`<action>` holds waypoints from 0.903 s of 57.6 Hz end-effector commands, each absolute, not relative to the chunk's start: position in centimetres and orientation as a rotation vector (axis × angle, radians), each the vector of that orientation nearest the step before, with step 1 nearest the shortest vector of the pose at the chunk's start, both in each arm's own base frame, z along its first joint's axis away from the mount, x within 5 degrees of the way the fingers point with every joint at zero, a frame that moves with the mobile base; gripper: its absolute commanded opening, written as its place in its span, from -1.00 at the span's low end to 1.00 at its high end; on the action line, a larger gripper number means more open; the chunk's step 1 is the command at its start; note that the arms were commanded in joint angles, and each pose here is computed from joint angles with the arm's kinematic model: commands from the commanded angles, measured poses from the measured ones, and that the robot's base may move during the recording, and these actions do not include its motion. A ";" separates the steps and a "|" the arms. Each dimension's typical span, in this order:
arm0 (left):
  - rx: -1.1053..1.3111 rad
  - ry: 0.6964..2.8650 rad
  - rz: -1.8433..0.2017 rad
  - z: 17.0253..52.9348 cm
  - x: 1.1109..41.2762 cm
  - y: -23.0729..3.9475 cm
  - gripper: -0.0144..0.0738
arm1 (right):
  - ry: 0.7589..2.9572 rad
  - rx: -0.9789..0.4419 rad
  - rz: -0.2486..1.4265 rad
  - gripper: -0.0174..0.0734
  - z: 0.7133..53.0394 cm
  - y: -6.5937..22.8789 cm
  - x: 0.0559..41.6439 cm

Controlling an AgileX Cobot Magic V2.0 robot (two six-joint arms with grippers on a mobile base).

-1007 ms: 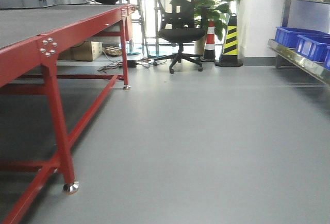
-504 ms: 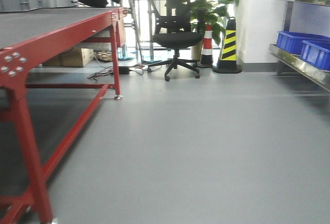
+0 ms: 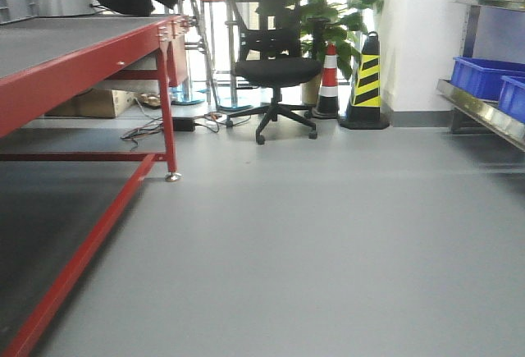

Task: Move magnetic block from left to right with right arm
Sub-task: 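Drive toward the office chair and cones carrying the cube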

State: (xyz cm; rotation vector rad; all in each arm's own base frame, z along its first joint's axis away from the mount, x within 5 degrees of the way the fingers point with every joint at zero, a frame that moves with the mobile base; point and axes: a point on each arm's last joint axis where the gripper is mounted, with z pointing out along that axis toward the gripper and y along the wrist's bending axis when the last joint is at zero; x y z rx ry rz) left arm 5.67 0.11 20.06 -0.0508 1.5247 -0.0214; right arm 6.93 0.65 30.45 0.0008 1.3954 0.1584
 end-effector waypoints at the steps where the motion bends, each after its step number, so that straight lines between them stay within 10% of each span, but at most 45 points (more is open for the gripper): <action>1: -0.054 1.443 -0.032 20.6 5.6 0.1 -0.96 | 1.287 0.006 0.147 0.07 32.2 0.5 6.7; 52: -0.054 1.443 -0.032 20.6 5.6 0.1 -0.96 | 1.287 0.006 0.147 0.07 32.2 0.5 6.7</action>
